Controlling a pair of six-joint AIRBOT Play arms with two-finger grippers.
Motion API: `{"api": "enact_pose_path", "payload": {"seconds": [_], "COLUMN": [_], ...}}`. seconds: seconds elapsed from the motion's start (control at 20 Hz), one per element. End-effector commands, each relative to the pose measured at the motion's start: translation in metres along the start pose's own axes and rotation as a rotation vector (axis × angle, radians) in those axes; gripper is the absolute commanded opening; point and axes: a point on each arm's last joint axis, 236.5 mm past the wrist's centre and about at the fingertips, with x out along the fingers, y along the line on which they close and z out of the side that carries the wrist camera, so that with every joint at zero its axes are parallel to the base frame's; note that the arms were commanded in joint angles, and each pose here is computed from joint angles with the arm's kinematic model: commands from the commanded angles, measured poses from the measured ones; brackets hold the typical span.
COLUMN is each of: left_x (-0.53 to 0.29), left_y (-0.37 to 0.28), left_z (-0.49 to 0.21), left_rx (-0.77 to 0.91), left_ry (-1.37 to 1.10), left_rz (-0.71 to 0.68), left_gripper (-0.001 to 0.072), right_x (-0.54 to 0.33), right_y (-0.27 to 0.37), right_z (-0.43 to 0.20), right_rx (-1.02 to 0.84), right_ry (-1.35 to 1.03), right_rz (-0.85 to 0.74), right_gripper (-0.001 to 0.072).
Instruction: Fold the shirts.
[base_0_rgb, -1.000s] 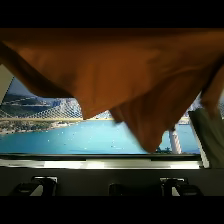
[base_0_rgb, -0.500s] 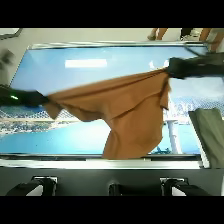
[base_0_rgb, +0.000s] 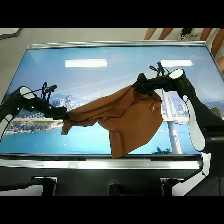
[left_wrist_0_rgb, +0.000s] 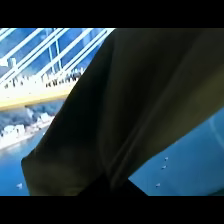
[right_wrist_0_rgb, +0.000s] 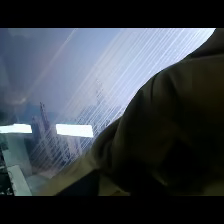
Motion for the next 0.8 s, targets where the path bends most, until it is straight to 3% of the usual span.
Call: {"api": "enact_pose_path", "payload": {"seconds": [0.0, 0.05, 0.1, 0.25, 0.4, 0.45, 0.5, 0.6, 0.75], "left_x": [0.003, -0.010, -0.030, -0.083, -0.071, -0.053, -0.034, 0.002, 0.037], "left_y": [0.003, 0.008, 0.022, 0.067, 0.088, 0.088, 0.082, 0.064, 0.061], "left_z": [0.032, 0.040, 0.047, 0.057, 0.007, -0.018, -0.039, -0.075, -0.096], "left_rx": [0.006, 0.015, 0.026, -0.047, -0.131, -0.160, -0.159, -0.146, -0.181], "left_ry": [-0.015, -0.032, -0.051, -0.134, 0.021, 0.096, 0.155, 0.221, 0.214], "left_rz": [-0.030, -0.010, 0.039, 0.133, 0.091, 0.067, 0.027, -0.063, -0.093], "left_gripper": [0.0253, 0.0513, 0.0611, 0.0592, 0.0587, 0.0543, 0.0484, 0.0484, 0.0485], "right_x": [-0.009, -0.032, -0.061, -0.148, -0.200, -0.206, -0.205, -0.196, -0.189], "right_y": [0.004, 0.006, 0.002, -0.052, -0.110, -0.120, -0.124, -0.132, -0.146], "right_z": [0.006, 0.008, 0.009, -0.015, -0.063, -0.079, -0.093, -0.118, -0.151], "right_rx": [0.048, 0.026, 0.001, -0.031, -0.008, 0.002, 0.020, 0.052, 0.075], "right_ry": [0.015, 0.022, 0.026, 0.108, 0.266, 0.307, 0.326, 0.330, 0.358], "right_rz": [0.049, 0.043, 0.012, -0.231, -0.516, -0.562, -0.562, -0.543, -0.537], "right_gripper": [0.0349, 0.0357, 0.0380, 0.0491, 0.0491, 0.0491, 0.0491, 0.0491, 0.0491]}}
